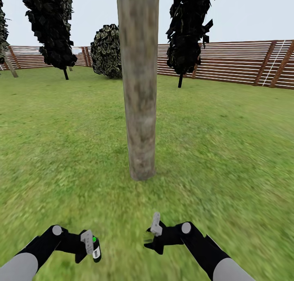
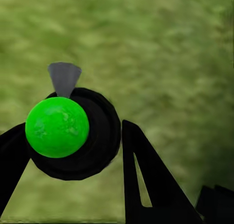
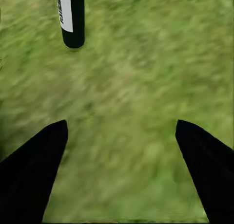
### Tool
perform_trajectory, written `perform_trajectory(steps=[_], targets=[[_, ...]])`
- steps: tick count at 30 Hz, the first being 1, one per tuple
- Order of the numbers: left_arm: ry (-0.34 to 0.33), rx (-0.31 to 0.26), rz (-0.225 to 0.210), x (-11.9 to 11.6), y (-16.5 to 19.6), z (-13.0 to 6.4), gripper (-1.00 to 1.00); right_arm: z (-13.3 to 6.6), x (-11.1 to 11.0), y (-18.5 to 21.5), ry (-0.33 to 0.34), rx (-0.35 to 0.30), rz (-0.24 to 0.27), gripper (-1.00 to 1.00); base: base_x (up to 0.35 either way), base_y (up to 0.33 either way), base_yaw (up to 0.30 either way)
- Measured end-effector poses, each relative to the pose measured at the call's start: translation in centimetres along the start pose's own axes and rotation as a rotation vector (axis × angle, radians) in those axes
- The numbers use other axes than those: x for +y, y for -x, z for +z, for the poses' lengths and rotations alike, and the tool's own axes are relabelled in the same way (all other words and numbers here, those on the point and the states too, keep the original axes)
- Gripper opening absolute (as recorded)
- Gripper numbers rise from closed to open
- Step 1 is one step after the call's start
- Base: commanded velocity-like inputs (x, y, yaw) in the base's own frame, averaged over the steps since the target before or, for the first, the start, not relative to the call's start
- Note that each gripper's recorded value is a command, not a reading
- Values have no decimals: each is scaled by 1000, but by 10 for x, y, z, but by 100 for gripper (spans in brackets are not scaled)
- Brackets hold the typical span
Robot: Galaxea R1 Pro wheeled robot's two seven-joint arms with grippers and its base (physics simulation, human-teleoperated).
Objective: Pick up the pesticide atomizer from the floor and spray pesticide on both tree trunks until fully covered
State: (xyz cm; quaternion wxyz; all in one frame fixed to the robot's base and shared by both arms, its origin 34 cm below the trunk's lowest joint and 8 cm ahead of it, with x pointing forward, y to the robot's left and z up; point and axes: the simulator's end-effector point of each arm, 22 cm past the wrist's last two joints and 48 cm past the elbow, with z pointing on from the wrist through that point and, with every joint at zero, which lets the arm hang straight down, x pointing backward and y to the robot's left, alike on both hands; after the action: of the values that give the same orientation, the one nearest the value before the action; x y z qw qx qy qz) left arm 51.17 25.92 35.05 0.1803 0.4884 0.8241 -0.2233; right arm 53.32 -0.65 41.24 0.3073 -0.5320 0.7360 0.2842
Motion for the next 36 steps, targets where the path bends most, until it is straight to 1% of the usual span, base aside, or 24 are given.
perform_trajectory(steps=[2,3,4,5,6,8,9,10,12,13,14,15,16,17,18,19,21,22,23,24,26,28,31,36], targets=[[10,0,-10,3,-1,-1,-100,1,2,-6,3,8,11,100,0,0,0],[18,-1,-23,5,-2,-2,-100,1,2,-8,3,12,17,100,0,0,0],[28,-4,-47,8,-3,-4,-100,0,0,-11,-6,14,25,100,0,0,0],[42,-6,-80,11,-4,-6,-100,-1,-7,-14,-31,15,39,100,0,0,0],[57,-9,-122,15,-6,-8,-100,-3,-17,-19,-76,16,59,100,0,0,0],[111,-14,-251,30,-13,-15,-100,-15,-59,-44,-274,24,142,100,0,0,0],[131,-15,-292,34,-15,-17,-100,-21,-72,-53,-343,20,165,100,0,0,0],[162,-13,-351,41,-19,-20,-100,-29,-89,-61,-436,-3,184,100,0,0,0],[203,3,-441,49,-27,-23,-100,-42,-106,-74,-557,-43,210,100,0,0,0],[212,8,-465,51,-29,-24,-100,-46,-109,-79,-586,-50,221,100,0,0,0],[230,25,-523,54,-35,-26,-100,-55,-114,-96,-666,-60,258,100,0,0,0],[244,43,-573,56,-39,-27,-100,-69,-117,-116,-760,-71,303,100,0,0,0],[253,53,-597,58,-41,-28,-100,-79,-119,-129,-821,-77,329,100,0,0,0],[264,61,-618,60,-43,-29,-100,-93,-122,-143,-894,-81,352,100,0,0,0],[272,67,-662,60,-43,-28,-100,-121,-128,-168,-1029,-75,394,100,0,0,0],[267,67,-690,59,-39,-25,-100,-136,-127,-185,-1090,-57,413,100,0,0,0],[251,74,-739,55,-33,-21,-100,-160,-120,-215,-1171,-24,450,100,0,0,0],[241,90,-775,51,-31,-18,-100,-176,-107,-238,-1223,-14,496,100,0,0,0],[237,108,-802,47,-31,-15,-100,-186,-93,-258,-1259,-3,542,100,0,0,0],[239,115,-810,47,-32,-15,-100,-188,-88,-262,-1267,1,553,100,0,0,0],[253,142,-833,46,-37,-15,-100,-195,-77,-276,-1295,9,594,100,0,0,0],[273,166,-847,46,-44,-16,-100,-199,-71,-283,-1309,14,615,100,0,0,0],[289,179,-857,46,-51,-17,-100,-200,-69,-286,-1314,15,624,100,0,0,0],[293,179,-858,46,-52,-17,-100,-200,-67,-287,-1315,18,628,100,0,0,0]])
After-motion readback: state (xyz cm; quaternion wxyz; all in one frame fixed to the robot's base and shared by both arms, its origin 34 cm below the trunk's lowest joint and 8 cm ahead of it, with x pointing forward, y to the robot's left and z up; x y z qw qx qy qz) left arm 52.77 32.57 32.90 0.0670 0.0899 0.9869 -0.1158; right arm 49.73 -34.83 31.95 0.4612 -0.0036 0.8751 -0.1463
